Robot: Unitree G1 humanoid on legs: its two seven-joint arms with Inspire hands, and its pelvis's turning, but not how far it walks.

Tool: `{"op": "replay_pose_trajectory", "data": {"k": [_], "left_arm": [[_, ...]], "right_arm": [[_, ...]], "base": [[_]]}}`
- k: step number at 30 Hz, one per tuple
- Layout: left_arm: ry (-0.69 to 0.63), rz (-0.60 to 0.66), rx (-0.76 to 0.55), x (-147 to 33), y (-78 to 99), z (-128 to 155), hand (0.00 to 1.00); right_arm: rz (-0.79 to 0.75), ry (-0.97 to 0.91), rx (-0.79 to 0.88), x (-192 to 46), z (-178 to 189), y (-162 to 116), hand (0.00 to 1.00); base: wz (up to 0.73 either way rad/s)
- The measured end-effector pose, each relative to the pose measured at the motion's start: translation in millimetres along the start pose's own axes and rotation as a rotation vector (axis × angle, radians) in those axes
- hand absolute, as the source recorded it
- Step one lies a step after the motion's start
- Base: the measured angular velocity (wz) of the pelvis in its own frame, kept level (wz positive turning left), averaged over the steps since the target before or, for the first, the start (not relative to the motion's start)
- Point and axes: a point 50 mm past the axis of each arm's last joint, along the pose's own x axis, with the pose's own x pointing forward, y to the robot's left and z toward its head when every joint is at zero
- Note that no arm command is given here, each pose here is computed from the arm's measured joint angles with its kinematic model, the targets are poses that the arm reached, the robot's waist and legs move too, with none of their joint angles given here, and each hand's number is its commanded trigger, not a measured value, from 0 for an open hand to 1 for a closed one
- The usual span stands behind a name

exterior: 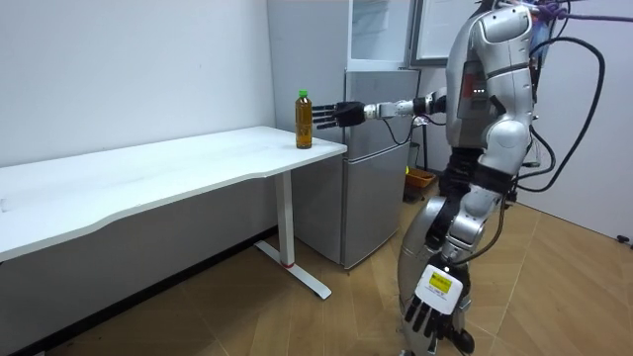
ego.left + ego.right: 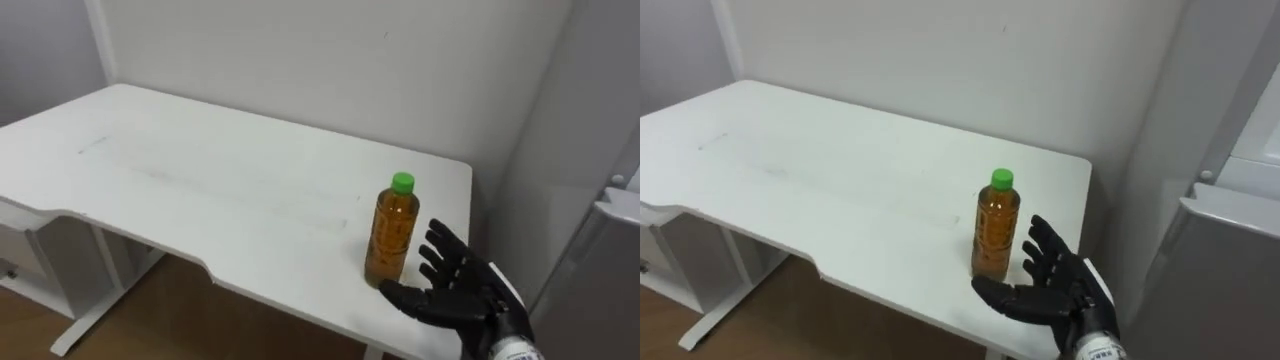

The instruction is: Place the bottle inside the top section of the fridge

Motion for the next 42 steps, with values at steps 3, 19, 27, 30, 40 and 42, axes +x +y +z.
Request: {"op": "replay_pose_trajectory", "data": {"k": [3, 19, 27, 30, 40, 42], "left_arm": [[-0.014, -0.001, -0.017, 1.0, 0.9, 5.4, 0.00], [-0.029, -0.002, -0.008, 1.7, 1.1, 11.1, 0.00], [-0.025, 0.013, 0.003, 1.7, 0.9, 11.0, 0.00], [-0.026, 0.014, 0.012, 1.8, 1.3, 11.6, 0.00], [-0.031, 0.006, 0.029, 2.1, 0.1, 13.5, 0.00], [-0.032, 0.006, 0.030, 2.2, 0.3, 14.0, 0.00]], "right_arm": [[-0.033, 0.037, -0.011, 4.8, -4.1, -4.2, 0.00], [-0.149, 0.047, -0.044, 7.2, 0.7, -21.5, 0.00], [-0.189, 0.047, -0.034, 10.8, 2.9, -22.3, 0.00], [-0.217, 0.046, -0.037, 11.7, 3.9, -23.3, 0.00], [-0.233, 0.018, -0.054, 20.0, 13.8, -15.2, 0.00], [-0.240, 0.016, -0.059, 21.1, 14.9, -13.9, 0.00]], "base": [[0.01], [0.00], [0.03], [0.03], [0.04], [0.08]]}}
